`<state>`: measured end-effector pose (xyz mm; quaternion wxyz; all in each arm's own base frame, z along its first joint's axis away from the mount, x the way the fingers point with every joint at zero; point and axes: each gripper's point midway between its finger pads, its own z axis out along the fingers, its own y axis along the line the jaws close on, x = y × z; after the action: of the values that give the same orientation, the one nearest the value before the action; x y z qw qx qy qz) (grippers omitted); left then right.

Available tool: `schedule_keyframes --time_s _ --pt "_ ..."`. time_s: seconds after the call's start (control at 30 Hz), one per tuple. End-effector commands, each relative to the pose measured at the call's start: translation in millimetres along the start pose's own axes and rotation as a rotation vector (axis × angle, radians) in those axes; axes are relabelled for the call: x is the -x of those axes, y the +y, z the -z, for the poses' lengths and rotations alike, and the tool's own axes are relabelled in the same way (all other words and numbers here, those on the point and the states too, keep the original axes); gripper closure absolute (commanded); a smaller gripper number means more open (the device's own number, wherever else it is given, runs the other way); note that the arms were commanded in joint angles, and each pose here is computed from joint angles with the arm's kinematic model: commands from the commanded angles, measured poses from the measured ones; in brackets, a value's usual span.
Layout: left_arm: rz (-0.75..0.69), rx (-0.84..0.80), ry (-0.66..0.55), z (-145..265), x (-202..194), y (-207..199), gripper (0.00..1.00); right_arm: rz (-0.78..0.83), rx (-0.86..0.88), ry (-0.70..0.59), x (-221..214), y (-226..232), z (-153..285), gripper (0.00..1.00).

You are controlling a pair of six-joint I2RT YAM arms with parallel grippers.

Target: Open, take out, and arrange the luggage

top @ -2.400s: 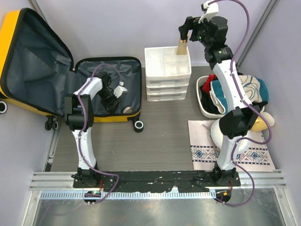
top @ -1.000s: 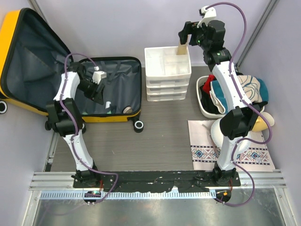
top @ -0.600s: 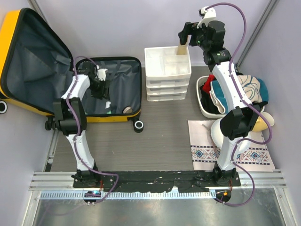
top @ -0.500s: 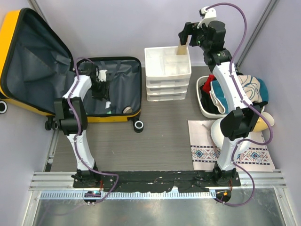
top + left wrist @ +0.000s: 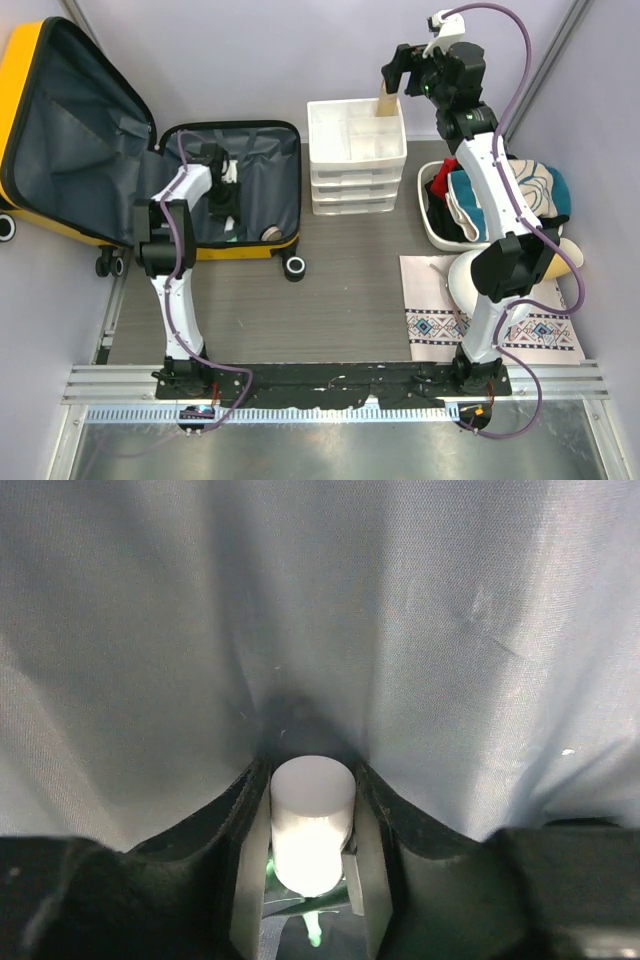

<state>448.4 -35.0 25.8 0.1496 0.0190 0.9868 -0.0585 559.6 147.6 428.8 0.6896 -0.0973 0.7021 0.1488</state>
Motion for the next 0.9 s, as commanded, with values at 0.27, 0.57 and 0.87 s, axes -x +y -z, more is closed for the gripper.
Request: schedule_keyframes --time_s 0.27,0.57,0.87 --pt "0.028 -0.170 -0.406 102 99 -36 1.00 0.042 0.113 -0.163 58 31 23 0.13" --pt "0.067 -0.410 -0.650 218 158 -79 1.00 0.096 0.281 -0.209 56 71 36 0.13" --pt "-0.033 -0.779 -0.530 265 121 -138 1.00 0.458 0.492 -0.222 2 142 56 0.13"
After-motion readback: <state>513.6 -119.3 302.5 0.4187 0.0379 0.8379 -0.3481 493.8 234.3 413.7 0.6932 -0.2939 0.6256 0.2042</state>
